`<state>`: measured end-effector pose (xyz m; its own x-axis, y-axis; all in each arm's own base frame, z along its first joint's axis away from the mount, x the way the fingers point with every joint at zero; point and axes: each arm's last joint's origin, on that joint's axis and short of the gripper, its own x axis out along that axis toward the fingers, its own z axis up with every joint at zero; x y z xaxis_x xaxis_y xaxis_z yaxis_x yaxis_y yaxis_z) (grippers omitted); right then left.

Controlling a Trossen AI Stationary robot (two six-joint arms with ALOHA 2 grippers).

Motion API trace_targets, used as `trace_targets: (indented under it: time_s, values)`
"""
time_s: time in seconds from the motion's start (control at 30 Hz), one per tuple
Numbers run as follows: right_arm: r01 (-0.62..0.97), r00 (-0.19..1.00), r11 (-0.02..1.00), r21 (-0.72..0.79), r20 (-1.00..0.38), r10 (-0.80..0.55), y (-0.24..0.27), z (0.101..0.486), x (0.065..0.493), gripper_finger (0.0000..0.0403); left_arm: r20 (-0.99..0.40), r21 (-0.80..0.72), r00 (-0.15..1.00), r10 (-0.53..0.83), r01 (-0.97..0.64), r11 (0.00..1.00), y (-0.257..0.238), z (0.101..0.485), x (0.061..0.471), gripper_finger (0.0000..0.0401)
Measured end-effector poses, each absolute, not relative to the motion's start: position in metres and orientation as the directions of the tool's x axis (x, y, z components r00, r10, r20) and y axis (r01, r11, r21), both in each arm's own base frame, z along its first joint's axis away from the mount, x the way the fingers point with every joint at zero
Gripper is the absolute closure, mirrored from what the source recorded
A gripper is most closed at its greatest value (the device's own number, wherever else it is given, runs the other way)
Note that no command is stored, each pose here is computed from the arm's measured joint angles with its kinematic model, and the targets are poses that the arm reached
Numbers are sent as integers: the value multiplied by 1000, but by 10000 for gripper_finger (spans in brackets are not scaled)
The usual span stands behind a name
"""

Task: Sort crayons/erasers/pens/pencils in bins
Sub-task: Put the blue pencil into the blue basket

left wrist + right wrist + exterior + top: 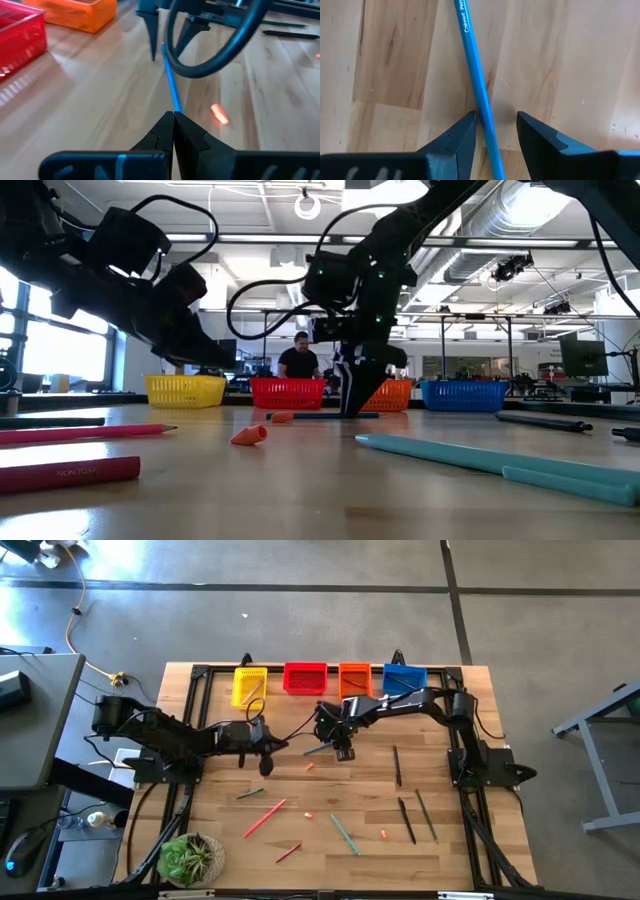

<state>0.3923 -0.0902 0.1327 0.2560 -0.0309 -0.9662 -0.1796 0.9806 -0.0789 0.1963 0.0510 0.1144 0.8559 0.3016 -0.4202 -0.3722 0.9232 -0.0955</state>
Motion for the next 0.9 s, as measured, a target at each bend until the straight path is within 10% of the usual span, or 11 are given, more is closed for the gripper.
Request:
trace_targets:
  time_s: [0.43, 0.9]
  values:
    - [-133, 202, 989, -58, -979, -30, -93, 130, 387, 384, -411, -56, 829, 378, -437, 898, 53, 115, 196, 401]
    - [-102, 107, 994, -46, -994, -35, -97, 152, 389, 389, -410, -50, 827, 385, -442, 896, 53, 115, 196, 401]
